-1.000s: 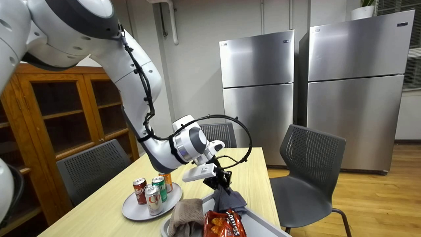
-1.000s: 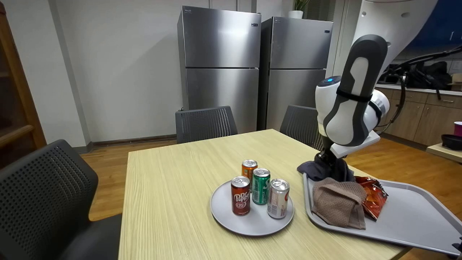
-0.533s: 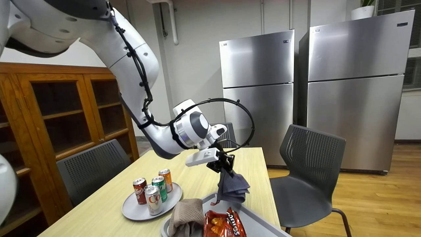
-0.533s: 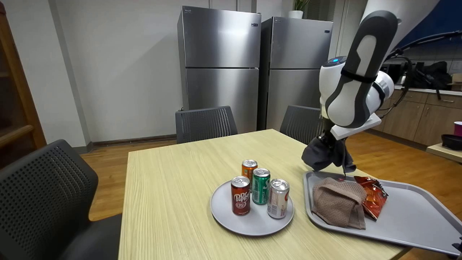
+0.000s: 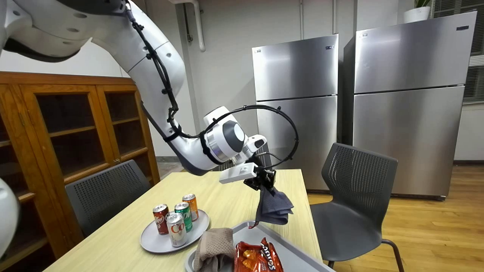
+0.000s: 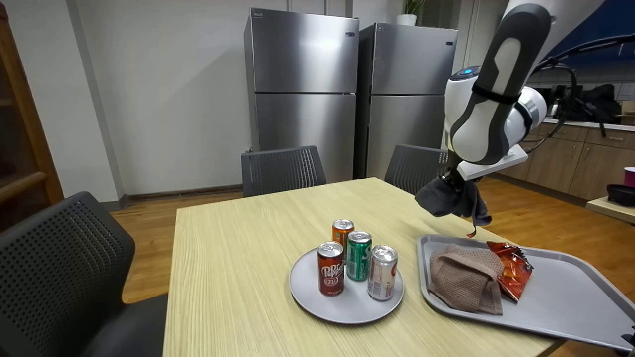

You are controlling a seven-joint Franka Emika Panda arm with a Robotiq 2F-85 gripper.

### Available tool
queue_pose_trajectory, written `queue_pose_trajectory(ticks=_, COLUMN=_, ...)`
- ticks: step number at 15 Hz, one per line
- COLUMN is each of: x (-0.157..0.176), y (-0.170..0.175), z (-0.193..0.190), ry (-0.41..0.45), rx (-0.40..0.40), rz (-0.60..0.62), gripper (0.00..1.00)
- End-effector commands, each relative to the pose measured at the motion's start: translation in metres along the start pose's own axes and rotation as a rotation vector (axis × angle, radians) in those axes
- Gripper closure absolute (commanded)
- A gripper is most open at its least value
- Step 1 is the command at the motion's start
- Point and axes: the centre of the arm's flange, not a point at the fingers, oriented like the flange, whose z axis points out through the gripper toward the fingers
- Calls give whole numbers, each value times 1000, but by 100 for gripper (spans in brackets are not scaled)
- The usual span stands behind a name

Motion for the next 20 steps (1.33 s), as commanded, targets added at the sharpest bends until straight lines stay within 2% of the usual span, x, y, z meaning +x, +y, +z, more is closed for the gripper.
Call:
queue_pose_trajectory(ticks=1, x=22, y=11, z=16, ry=-27, rx=-6, rz=54, gripper=97)
queue_pose_trajectory(ticks=8, x=46, y=22, z=55, ry=-36, rx=5, rz=127, gripper=97)
queue_pose_trajectory(ticks=17, x=57, y=13, z=89, ry=-38, rx=21, rz=152, gripper=97)
queue_pose_trajectory(ticks=18, x=57, y=14, z=89, ry=-37, rx=19, rz=152, gripper=64)
queue_pose_trajectory(ticks=20, x=56, y=16, z=86, ry=-32, rx=21, rz=157, gripper=56)
